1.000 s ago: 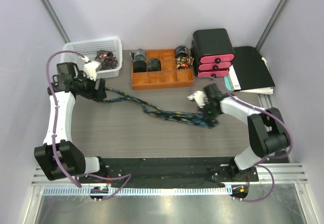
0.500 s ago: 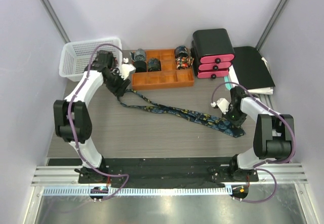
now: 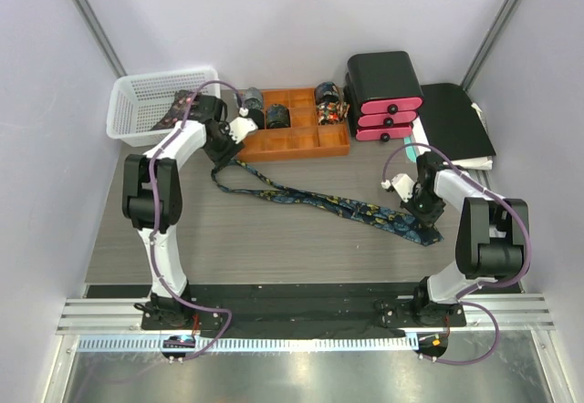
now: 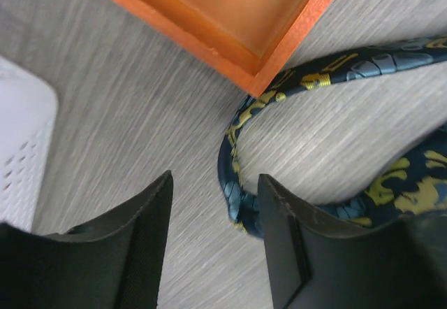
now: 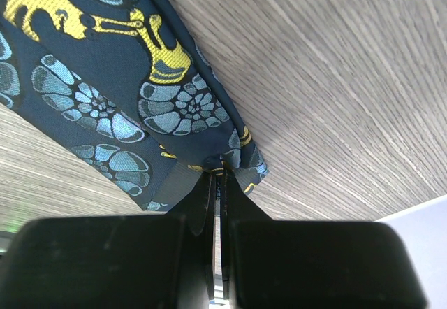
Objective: Roll the ties
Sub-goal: Flatten out the tie at the center of the board.
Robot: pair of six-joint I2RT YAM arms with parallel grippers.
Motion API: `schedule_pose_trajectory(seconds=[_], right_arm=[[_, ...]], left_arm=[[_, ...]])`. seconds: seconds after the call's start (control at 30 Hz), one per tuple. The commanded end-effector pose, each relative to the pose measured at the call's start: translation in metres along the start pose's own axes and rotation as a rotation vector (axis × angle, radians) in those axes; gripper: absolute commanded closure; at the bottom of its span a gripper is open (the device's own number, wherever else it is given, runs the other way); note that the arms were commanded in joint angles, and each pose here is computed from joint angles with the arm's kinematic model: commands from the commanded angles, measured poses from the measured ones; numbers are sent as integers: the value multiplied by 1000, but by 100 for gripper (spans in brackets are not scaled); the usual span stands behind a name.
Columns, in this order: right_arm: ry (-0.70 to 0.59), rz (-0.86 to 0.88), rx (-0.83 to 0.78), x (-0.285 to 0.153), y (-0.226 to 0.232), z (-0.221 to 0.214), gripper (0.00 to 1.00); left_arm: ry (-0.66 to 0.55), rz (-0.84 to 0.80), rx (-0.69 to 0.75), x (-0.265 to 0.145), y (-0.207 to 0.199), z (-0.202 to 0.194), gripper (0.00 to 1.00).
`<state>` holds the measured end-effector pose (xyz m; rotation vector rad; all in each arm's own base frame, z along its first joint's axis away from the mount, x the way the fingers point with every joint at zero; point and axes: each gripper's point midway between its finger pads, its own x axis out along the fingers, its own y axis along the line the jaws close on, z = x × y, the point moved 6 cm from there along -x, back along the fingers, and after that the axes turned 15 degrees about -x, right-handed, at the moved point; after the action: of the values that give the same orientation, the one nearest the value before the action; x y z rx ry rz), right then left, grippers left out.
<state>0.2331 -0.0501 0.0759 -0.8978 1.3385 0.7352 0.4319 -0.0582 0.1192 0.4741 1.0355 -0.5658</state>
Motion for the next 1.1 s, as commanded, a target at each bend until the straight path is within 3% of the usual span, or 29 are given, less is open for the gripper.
schedule_pose_trajectory(seconds=[0.0, 0.23, 0.5, 0.53, 0.6, 0.77, 0.83, 0.9, 0.93, 1.07], right_arm=[[-21, 5, 23, -2, -6, 4, 99], [-15, 4, 40, 5, -14, 8, 99], [-25, -9, 42, 7, -19, 6, 99], [-27, -13, 33, 8, -20, 6, 99], [-24, -6, 28, 10, -16, 2, 99], [-35, -6, -9, 14, -5, -4, 99], [-72, -8, -23, 12, -3, -1, 99], [-101, -15, -52, 9, -2, 1, 99], [-112, -13, -68, 7, -1, 1, 99], [-124, -11, -145, 5, -3, 2, 99]], left_arm=[[-6, 22, 31, 10, 4, 3, 58], [-51, 7, 48, -5, 3, 0, 100], [-166, 56, 264, -70, -13, -26, 100], [-136, 39, 279, -65, -22, -46, 100], [-191, 85, 342, -87, -27, -54, 100], [-117, 52, 472, -83, -63, -124, 100], [-71, 53, 497, -70, -72, -149, 93], [-22, 79, 476, -69, -72, -162, 78], [-6, 83, 457, -70, -72, -165, 68], [-18, 48, 401, -90, -74, -165, 49]])
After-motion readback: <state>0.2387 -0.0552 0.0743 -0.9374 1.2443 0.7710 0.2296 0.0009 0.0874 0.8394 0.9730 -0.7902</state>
